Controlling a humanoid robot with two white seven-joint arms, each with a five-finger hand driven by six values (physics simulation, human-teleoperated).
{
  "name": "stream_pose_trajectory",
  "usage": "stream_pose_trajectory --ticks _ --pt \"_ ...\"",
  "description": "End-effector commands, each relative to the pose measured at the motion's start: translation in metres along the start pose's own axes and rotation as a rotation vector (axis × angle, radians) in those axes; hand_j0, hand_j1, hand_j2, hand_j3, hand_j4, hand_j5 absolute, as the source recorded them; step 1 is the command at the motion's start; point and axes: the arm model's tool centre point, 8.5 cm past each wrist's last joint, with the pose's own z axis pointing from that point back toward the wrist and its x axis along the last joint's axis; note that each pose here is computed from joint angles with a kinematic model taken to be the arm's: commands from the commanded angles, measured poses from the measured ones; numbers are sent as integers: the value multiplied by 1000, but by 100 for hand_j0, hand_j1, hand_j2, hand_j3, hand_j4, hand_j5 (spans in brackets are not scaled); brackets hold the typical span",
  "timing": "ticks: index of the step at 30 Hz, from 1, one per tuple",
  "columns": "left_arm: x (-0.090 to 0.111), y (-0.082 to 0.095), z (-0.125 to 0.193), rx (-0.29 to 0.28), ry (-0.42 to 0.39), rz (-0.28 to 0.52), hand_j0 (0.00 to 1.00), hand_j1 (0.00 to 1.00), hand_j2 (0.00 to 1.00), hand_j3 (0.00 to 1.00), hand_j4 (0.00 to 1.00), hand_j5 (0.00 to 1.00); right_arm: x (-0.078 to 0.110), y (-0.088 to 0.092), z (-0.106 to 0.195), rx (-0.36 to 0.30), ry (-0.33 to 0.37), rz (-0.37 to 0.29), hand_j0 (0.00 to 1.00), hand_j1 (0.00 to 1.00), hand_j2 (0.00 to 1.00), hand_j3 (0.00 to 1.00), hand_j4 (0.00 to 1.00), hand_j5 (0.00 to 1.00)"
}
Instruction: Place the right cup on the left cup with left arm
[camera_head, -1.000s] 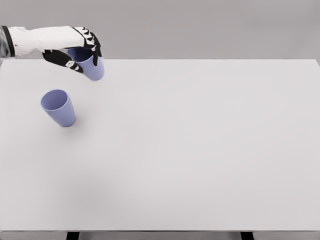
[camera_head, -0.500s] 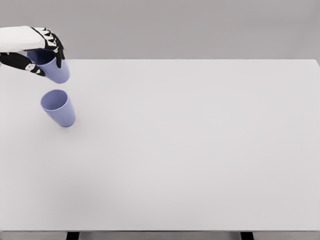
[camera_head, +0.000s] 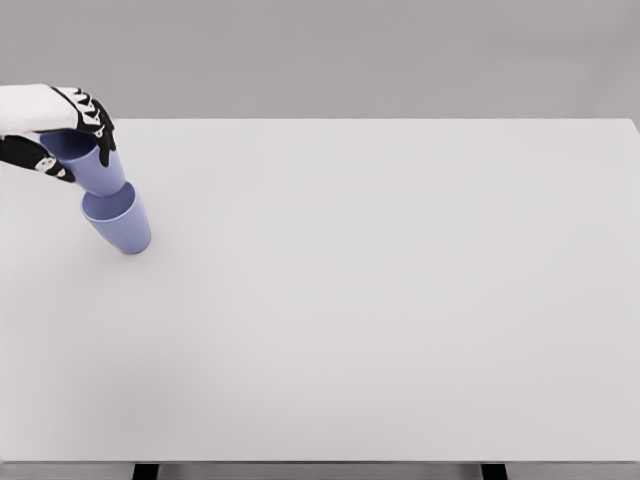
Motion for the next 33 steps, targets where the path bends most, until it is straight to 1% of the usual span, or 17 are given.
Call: stream_pose_trajectory --ticks 1,6,8,12,14,15,18,26,33 --pt "1 0 0 3 -3 8 45 45 45 45 45 45 0 0 0 1 0 1 100 100 100 100 100 100" --pt "1 0 -1 6 -6 11 45 45 45 45 45 45 0 0 0 1 0 1 100 100 100 100 100 100" --pt "-3 0 1 8 7 15 45 45 45 45 45 45 0 0 0 1 0 1 100 100 100 100 100 100" --pt "-2 1 7 8 12 12 45 45 45 45 45 45 0 0 0 1 0 1 100 100 100 100 100 100" --pt "-1 0 9 11 9 19 45 45 45 45 45 45 0 0 0 1 0 1 100 100 100 100 100 100" --pt "1 -4 7 0 -2 27 45 45 45 45 45 45 0 0 0 1 0 1 100 100 100 100 100 100" --pt "6 -3 5 4 -22 29 45 45 45 45 45 45 0 0 0 1 0 1 100 100 100 100 100 100" --pt "2 -8 5 -4 -12 44 45 45 45 45 45 45 0 0 0 1 0 1 100 100 100 100 100 100" --pt "2 -8 4 -4 -12 45 45 45 45 45 45 45 0 0 0 1 0 1 100 100 100 100 100 100"
